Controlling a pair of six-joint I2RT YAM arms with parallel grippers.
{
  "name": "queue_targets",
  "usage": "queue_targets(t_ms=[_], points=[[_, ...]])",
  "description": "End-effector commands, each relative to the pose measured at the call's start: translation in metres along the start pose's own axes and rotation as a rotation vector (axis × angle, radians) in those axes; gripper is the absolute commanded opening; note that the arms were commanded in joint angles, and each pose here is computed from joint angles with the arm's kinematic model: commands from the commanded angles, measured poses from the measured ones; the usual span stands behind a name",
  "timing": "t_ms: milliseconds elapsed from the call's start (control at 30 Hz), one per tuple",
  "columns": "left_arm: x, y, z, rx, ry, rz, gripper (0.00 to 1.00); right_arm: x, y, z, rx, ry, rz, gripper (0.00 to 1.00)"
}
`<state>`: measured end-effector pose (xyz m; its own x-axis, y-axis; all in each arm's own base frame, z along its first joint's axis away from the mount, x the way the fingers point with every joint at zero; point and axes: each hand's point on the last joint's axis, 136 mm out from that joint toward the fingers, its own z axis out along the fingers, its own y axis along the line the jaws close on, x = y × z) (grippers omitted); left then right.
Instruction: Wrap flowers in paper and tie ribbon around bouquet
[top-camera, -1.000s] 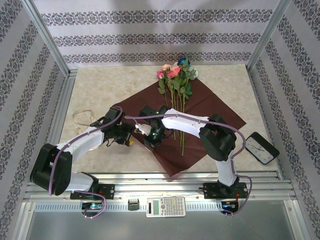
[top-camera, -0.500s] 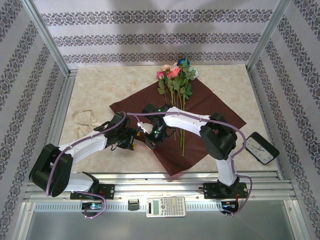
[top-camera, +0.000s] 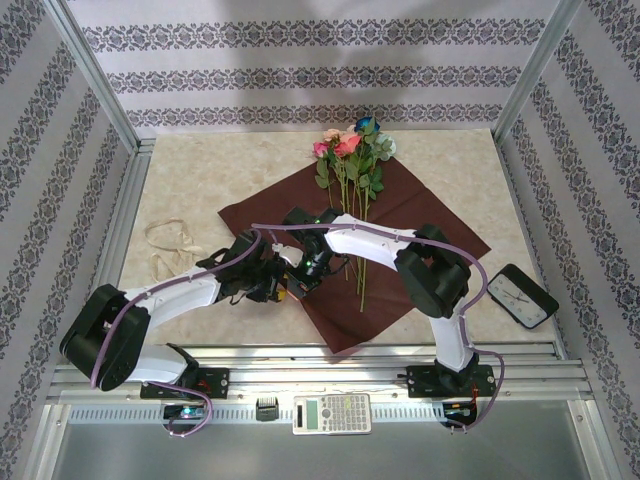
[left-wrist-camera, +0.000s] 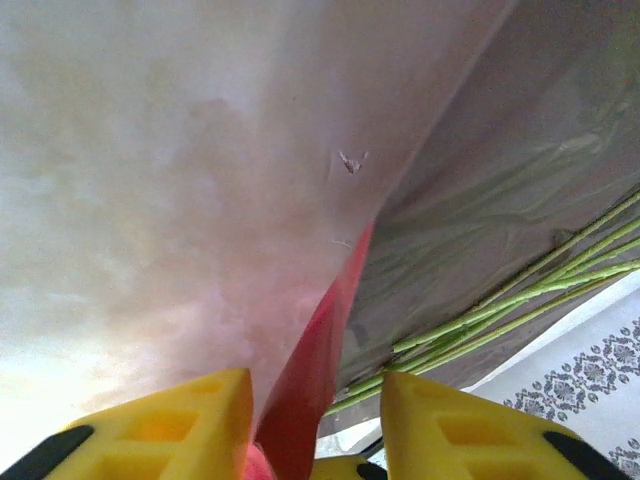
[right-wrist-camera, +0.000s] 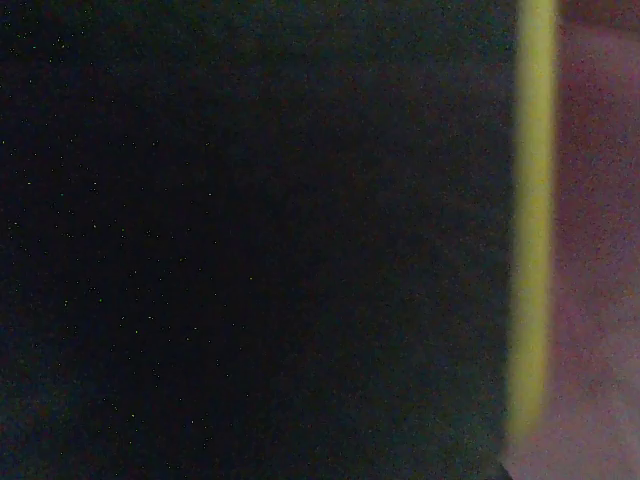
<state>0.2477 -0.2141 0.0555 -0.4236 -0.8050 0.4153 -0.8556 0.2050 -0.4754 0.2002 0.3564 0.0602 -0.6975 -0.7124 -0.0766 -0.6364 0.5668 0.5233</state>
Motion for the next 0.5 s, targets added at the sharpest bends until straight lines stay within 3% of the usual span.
queue_targets(t_ms=[0, 100, 133, 233, 333, 467], points=[[0.003, 0.001, 0.005, 0.003, 0.014, -0.041, 0.31, -0.002, 0.006, -0.001, -0.023, -0.012, -0.013, 0.00], [0.001, 0.002, 0.011, 0.004, 0.017, -0.045, 0.10, -0.003, 0.003, -0.005, -0.006, -0.028, -0.012, 0.01], [0.000, 0.002, 0.013, 0.007, 0.019, -0.051, 0.02, -0.003, 0.002, -0.007, 0.001, -0.033, -0.013, 0.07], [-0.003, 0.002, 0.017, 0.009, 0.009, -0.073, 0.00, -0.003, -0.001, -0.015, 0.010, -0.063, -0.009, 0.32], [-0.007, 0.002, 0.018, 0.010, -0.010, -0.103, 0.00, -0.003, -0.001, -0.030, 0.024, -0.117, -0.019, 0.50], [-0.013, 0.001, 0.019, 0.028, -0.028, -0.153, 0.00, 0.004, -0.002, -0.050, 0.051, -0.185, -0.024, 0.62]])
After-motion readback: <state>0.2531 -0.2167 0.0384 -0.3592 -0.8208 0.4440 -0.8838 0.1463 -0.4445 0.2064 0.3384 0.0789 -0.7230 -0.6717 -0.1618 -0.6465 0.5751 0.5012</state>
